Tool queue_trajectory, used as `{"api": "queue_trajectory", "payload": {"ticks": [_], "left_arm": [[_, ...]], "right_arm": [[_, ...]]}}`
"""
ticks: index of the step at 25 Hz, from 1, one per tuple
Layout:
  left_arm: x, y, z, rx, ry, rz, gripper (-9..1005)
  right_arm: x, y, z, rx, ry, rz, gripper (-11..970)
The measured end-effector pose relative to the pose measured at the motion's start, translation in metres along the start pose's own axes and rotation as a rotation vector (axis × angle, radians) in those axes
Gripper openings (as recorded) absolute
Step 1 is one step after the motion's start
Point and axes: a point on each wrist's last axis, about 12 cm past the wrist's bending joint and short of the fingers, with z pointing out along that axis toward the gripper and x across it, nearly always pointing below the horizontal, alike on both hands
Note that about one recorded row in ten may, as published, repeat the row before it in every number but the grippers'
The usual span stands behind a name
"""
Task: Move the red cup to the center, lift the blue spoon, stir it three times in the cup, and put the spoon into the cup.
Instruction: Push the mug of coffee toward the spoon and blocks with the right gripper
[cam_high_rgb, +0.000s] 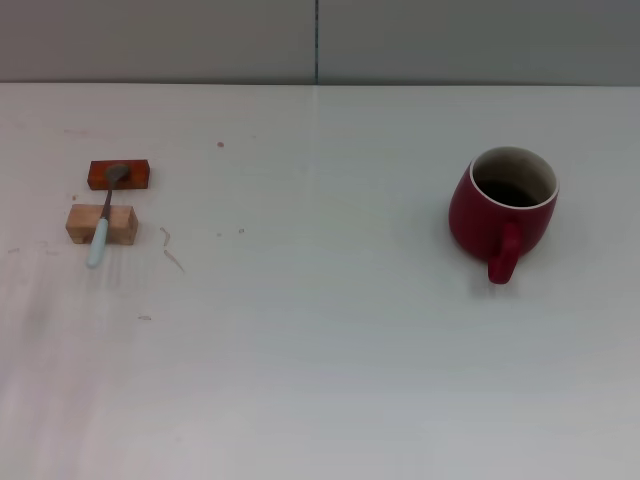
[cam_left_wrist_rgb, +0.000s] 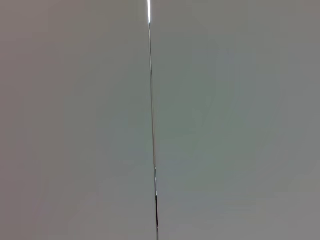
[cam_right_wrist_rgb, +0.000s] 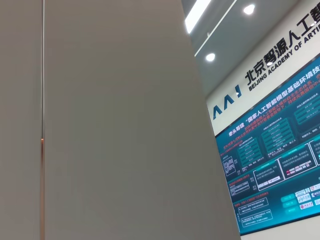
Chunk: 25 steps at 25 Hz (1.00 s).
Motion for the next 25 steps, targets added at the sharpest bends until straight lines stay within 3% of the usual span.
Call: {"api": "queue_trajectory", "payload": {"ticks": [25], "left_arm": [[0.0004, -0.0008, -0.0021, 0.004, 0.002, -0.001, 847]], "right_arm": [[0.0026, 0.0001, -0.0001, 0.006, 0.020, 0.002, 675]]}}
